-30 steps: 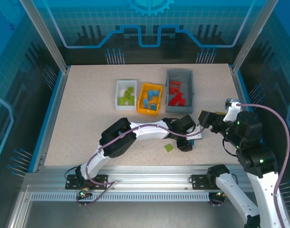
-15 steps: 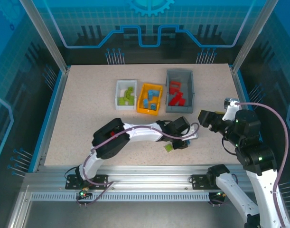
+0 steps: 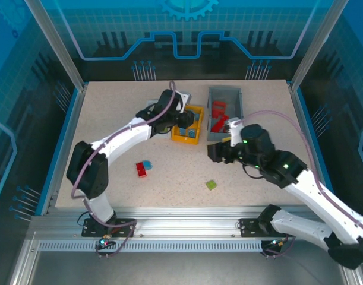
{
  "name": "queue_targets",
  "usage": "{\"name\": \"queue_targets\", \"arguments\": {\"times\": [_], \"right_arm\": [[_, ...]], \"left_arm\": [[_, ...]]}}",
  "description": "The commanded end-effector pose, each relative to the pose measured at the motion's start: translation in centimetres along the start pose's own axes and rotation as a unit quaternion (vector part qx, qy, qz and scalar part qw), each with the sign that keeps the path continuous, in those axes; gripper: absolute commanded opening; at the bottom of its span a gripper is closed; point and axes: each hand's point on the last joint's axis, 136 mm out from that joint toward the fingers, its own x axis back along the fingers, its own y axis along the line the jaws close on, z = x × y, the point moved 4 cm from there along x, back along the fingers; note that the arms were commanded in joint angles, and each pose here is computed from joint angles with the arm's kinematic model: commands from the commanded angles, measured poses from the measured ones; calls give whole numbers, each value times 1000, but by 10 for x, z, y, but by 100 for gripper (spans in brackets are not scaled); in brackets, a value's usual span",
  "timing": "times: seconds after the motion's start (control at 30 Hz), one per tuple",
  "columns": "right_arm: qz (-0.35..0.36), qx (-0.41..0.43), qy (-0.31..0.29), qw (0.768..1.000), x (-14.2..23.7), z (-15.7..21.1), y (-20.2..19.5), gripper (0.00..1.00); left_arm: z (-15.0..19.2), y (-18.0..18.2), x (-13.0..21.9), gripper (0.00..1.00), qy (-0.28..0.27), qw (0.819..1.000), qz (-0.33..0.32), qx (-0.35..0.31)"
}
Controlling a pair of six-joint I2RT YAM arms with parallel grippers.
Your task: Sort the legos into containers by color
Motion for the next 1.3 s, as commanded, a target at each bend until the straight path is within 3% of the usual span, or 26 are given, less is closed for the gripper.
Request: {"name": "queue_targets", "arguments": {"times": [0.0, 0.17, 0.47, 0.53, 0.6, 0.63, 0.77, 1.03, 1.27], "right_arm": [[4, 8, -59, 998, -9, -27, 15, 72], [1, 0, -47, 999, -25, -23, 19, 71], [10, -8, -34, 999, -26, -12, 14, 72], [10, -9, -33, 999, -27, -11, 14, 72], [9, -10, -33, 999, -27, -11, 14, 72], [8, -10, -32, 999, -27, -10, 14, 72], [8, -13, -31, 999, -28, -9, 13, 72], [10, -14, -25, 1000, -29, -3, 11, 72], [9, 19, 5, 1000, -45, 6, 18, 72]], "left_arm": [[10, 15, -26, 19, 59, 997, -11, 58], [0, 19, -58, 19, 76, 996, -9, 56], [16, 29, -90, 21, 106, 992, -21, 58], [17, 30, -92, 28, 107, 992, -23, 56], [17, 33, -92, 45, 106, 992, -34, 54], [16, 34, -90, 48, 105, 992, -39, 53], [5, 31, -75, 55, 84, 994, -47, 44], [-22, 18, -32, 53, 32, 998, -51, 31], [-43, 7, 56, 52, -59, 994, -73, 63]]}}
